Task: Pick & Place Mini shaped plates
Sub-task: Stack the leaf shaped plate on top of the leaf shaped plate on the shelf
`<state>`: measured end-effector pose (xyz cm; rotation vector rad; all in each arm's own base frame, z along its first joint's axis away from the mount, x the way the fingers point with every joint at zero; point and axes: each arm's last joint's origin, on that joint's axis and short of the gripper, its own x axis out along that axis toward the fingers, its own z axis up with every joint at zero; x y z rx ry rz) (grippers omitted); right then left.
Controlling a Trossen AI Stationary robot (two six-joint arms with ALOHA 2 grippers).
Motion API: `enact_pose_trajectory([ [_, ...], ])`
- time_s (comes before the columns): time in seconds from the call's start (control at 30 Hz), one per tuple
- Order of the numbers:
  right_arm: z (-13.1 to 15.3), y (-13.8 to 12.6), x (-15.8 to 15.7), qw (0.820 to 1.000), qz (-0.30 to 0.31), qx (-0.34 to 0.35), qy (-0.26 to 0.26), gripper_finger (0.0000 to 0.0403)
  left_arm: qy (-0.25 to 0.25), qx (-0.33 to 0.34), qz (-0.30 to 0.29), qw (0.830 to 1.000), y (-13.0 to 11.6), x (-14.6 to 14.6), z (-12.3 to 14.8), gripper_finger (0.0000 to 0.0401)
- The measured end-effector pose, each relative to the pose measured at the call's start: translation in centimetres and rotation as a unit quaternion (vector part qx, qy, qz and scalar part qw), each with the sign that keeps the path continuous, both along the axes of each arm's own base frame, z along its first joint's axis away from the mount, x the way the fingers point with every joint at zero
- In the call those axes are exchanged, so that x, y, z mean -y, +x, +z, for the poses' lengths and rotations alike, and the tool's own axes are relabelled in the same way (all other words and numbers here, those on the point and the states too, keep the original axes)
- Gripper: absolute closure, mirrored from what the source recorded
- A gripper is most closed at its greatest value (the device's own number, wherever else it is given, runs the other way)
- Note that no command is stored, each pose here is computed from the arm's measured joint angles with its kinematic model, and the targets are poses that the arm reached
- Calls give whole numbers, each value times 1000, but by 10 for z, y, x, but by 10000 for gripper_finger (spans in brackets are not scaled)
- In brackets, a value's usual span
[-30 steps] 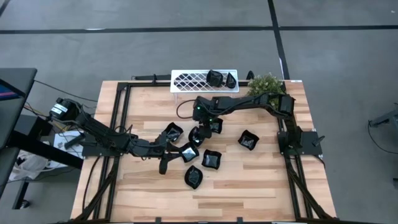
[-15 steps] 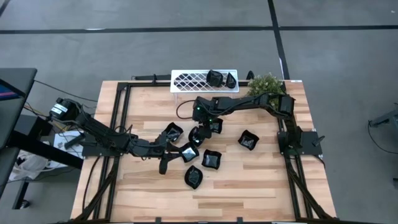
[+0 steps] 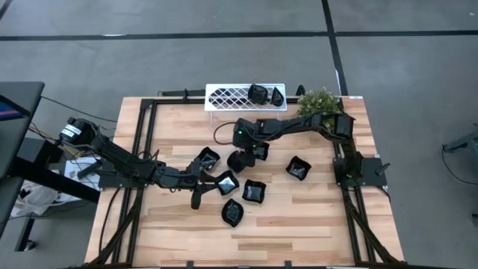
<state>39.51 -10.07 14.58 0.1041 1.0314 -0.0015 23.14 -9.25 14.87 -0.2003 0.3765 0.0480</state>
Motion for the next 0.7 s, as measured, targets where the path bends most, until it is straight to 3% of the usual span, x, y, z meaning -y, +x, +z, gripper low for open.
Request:
enact_pose_trajectory([
  [0.7,3,1,0,1000,-1,-1,1,203,0,1,0,1000,0,0,0,299],
])
